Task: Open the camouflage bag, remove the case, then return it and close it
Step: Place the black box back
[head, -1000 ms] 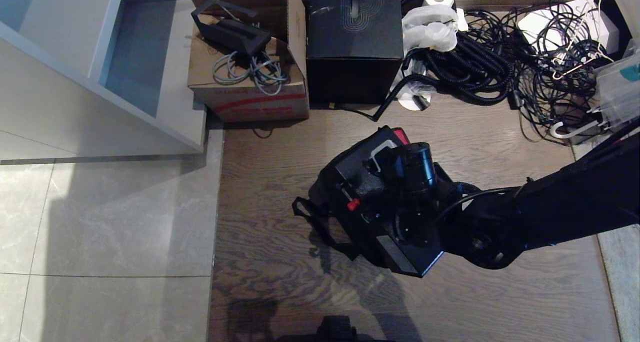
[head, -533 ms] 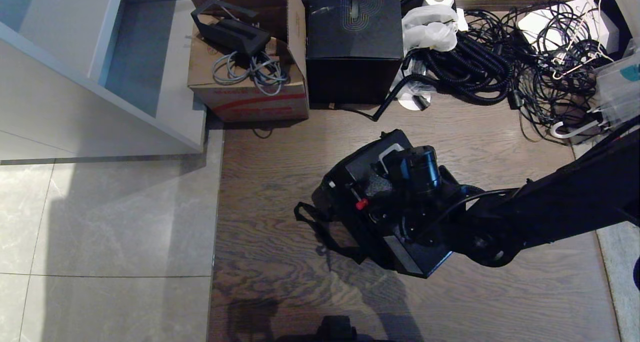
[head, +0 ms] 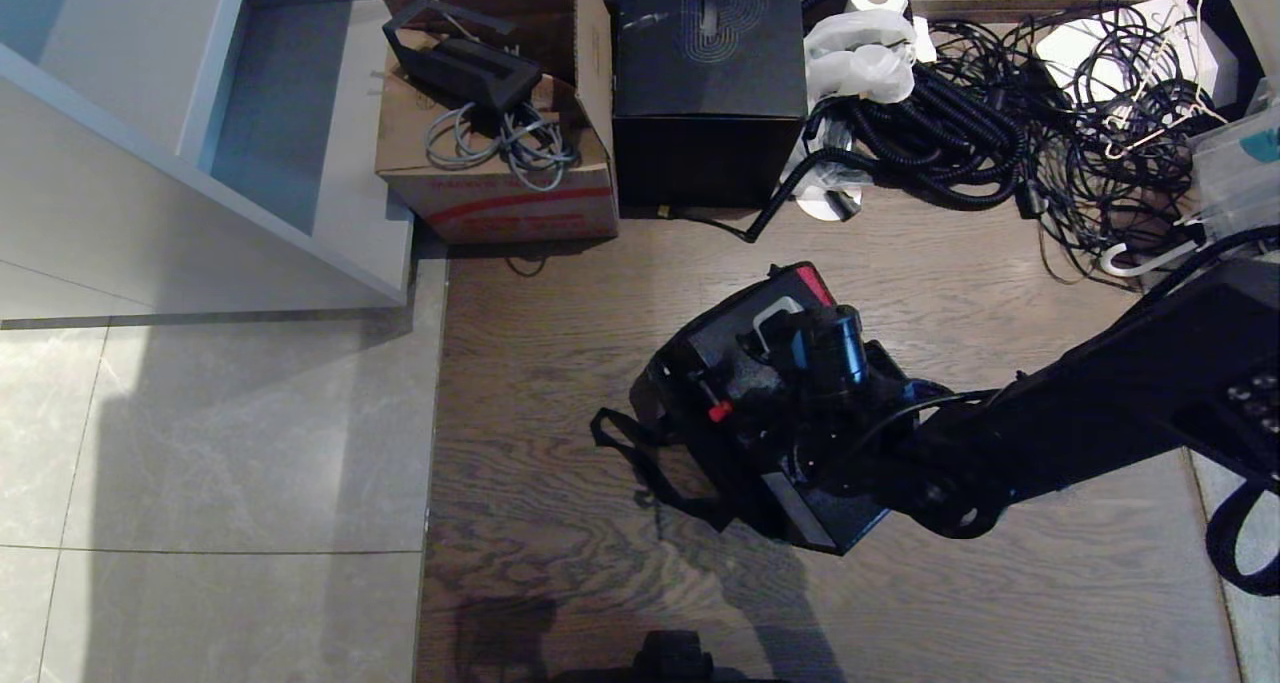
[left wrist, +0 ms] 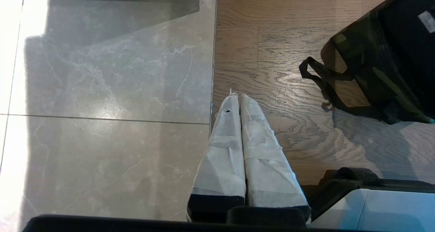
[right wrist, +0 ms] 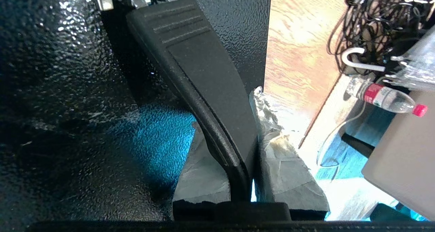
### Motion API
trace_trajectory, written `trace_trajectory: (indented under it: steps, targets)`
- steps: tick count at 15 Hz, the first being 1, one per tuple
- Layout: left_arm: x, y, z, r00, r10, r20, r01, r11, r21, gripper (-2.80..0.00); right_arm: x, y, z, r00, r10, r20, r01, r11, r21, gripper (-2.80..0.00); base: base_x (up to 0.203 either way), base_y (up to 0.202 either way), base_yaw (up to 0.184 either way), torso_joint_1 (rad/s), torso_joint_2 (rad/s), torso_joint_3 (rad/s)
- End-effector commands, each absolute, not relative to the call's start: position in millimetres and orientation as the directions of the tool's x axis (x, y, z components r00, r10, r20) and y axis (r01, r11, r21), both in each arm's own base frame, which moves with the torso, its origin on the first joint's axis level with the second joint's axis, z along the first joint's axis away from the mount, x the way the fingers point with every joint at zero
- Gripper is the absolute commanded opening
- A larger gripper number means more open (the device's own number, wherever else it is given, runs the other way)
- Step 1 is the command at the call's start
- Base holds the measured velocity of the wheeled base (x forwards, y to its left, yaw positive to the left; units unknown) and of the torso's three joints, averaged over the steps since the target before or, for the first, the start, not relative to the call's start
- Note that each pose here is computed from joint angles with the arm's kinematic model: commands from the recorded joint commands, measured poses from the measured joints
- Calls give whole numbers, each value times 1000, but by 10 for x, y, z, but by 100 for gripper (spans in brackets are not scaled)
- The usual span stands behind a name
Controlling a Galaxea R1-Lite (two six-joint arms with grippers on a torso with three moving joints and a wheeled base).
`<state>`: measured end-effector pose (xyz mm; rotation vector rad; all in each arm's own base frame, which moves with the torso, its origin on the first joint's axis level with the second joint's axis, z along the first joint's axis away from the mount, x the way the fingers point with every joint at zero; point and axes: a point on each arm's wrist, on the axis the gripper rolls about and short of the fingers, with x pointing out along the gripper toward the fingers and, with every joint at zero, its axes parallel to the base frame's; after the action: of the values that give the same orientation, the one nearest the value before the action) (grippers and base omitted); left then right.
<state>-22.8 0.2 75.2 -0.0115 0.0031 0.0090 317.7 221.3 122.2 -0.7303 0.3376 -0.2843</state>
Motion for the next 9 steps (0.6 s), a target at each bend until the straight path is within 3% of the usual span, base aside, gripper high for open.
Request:
trace_trajectory:
  steps: [1,9]
  targets:
    - [-228,2,752,1000,9,-3,-9,1000,-12,-280,3201,2240,1101,903,-374,-212,122,696,-707,-280,0,0,0,0,0,0]
    - [-229,2,755,1000,9,-2,-9,1000,-12,-280,3307,2315,1129,907,-371,-201,133,702,-700,-280,0,0,0,0,0,0]
